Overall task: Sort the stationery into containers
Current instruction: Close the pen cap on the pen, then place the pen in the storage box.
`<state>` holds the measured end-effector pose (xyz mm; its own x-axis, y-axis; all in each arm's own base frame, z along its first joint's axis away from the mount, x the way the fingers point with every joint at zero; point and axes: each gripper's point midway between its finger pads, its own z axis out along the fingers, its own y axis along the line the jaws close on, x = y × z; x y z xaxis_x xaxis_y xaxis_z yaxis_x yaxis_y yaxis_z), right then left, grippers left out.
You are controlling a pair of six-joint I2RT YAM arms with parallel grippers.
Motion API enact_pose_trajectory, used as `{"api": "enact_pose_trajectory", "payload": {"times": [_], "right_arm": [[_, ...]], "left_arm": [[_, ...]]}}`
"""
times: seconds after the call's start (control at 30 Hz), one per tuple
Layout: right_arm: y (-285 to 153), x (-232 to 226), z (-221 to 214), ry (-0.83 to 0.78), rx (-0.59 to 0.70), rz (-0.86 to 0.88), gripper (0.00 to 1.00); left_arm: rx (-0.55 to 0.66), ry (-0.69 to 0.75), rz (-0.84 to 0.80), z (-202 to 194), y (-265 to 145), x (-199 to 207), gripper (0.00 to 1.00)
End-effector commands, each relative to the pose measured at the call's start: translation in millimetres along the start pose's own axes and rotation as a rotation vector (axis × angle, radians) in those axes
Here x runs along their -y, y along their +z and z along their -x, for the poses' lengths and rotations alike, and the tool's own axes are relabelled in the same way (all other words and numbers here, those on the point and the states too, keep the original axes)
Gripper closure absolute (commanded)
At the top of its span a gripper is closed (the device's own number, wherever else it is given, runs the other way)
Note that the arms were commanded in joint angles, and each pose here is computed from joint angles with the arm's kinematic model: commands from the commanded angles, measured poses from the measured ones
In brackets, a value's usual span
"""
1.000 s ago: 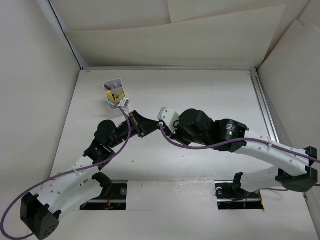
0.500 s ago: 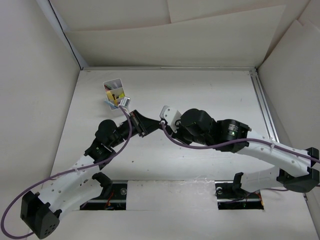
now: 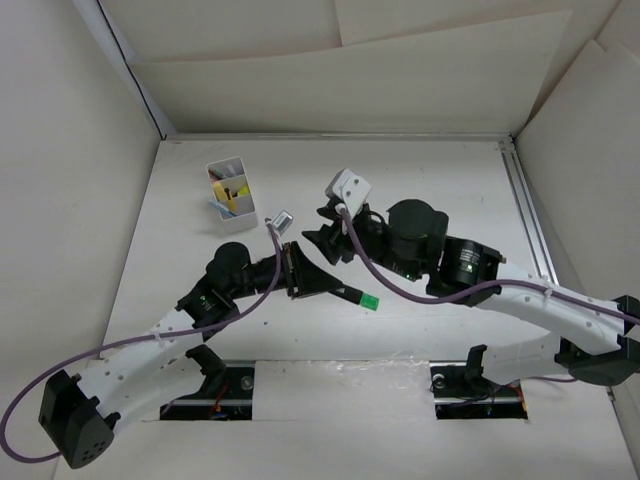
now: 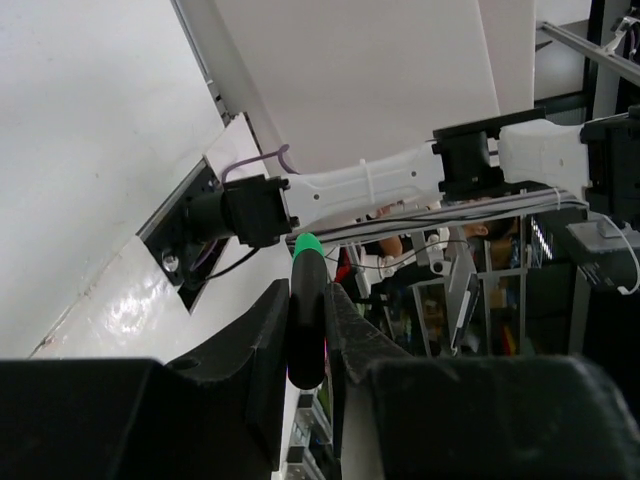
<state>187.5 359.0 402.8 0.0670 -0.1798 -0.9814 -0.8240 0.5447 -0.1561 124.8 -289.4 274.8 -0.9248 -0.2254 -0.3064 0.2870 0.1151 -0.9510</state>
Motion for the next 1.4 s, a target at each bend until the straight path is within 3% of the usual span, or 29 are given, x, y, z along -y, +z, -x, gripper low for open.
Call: {"api": "enact_pose_trajectory", "payload": {"times": [0.0, 0.3, 0.43, 0.53, 0.57, 0.7, 0.87, 1.1, 1.2, 1.33, 1.37], "right_arm": [[-12, 13, 58, 0.066, 0.201, -0.040, 0.46], [-56, 41, 45, 0.126, 0.215, -0.160, 0.45], [-84, 64, 33, 0.229, 0.235, -0.280, 0.33], [-105, 85, 7, 0.345, 0.239, -0.416, 0.23], [-111, 93, -3, 0.372, 0.233, -0.479, 0.23], [-116, 106, -49, 0.418, 0.186, -0.623, 0.21], [-109, 102, -99, 0.460, 0.117, -0.679, 0.20], [-94, 96, -145, 0.426, 0.037, -0.731, 0.19], [-90, 95, -151, 0.421, 0.030, -0.731, 0.18], [-86, 92, -159, 0.445, 0.031, -0.733, 0.18], [-84, 89, -166, 0.438, 0.016, -0.723, 0.18]], "left_arm": [[-0.044, 0.018, -0.050, -8, -5, 13, 1.00], [0.020, 0.033, 0.003, 2, -5, 4, 1.00], [0.180, 0.091, 0.181, 30, -15, -13, 1.00], [0.396, 0.170, 0.287, 70, -33, -10, 1.00], [0.501, 0.164, 0.376, 87, -46, -21, 1.00], [0.687, 0.214, 0.501, 120, -72, -23, 1.00], [0.848, 0.236, 0.638, 155, -89, -23, 1.00], [1.078, 0.267, 0.945, 194, -119, -57, 1.00], [1.114, 0.285, 1.032, 206, -117, -65, 1.00], [1.069, 0.283, 1.123, 227, -114, -84, 1.00], [1.124, 0.239, 1.107, 252, -132, -88, 1.00]]}}
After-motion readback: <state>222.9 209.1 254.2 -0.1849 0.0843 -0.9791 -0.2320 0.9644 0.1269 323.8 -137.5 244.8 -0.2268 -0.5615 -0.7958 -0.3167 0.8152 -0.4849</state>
